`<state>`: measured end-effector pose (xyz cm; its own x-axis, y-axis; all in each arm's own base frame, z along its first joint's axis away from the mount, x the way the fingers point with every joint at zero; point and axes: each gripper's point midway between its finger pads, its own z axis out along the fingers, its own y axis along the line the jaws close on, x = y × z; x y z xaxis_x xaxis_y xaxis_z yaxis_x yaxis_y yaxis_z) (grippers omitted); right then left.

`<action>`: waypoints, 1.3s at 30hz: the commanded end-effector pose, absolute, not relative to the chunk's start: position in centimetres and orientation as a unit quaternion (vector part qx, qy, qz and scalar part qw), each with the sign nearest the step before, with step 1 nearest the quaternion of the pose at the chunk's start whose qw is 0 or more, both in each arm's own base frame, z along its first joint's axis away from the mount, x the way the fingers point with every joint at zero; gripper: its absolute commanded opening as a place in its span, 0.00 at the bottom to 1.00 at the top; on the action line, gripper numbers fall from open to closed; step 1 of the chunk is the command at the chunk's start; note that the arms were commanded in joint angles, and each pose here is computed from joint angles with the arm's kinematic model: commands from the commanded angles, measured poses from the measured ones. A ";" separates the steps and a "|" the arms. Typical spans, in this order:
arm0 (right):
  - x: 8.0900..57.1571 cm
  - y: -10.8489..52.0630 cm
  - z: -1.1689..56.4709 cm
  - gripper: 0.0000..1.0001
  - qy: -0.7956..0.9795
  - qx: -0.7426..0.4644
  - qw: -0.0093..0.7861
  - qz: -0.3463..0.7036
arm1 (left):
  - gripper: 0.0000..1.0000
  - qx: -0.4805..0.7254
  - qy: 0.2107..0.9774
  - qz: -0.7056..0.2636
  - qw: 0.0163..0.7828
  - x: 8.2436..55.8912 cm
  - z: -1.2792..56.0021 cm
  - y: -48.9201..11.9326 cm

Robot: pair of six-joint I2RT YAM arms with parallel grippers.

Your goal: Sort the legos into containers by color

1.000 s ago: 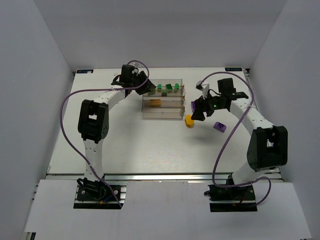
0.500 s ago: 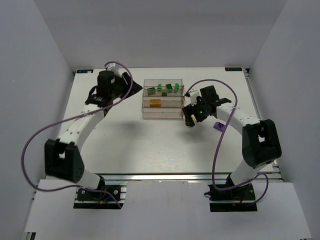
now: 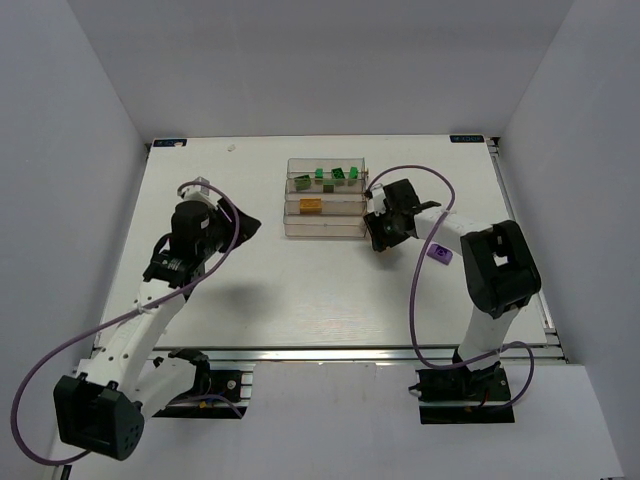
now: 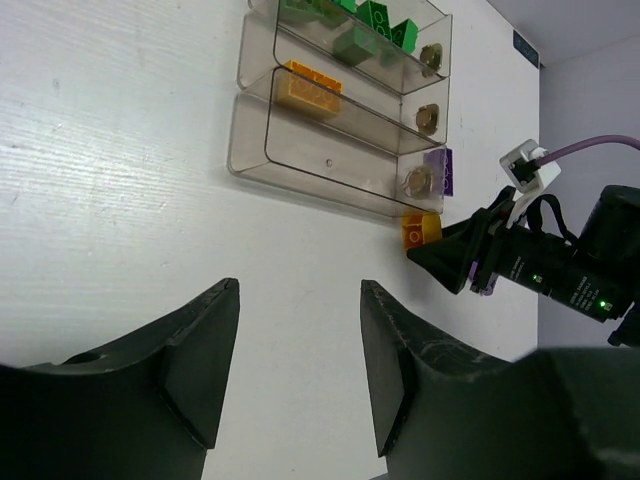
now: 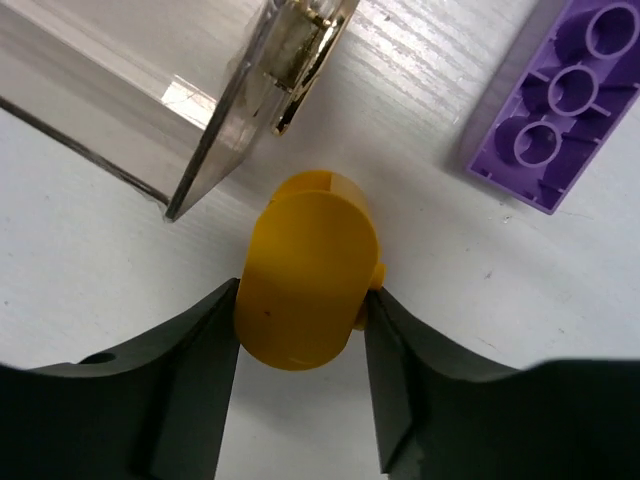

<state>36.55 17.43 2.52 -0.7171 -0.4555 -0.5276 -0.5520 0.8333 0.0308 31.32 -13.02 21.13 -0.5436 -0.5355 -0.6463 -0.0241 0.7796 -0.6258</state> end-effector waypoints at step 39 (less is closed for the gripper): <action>48.5 28.3 13.5 0.62 0.723 -0.556 0.378 0.160 | 0.61 -0.202 0.814 -0.310 0.447 27.1 20.0 -12.2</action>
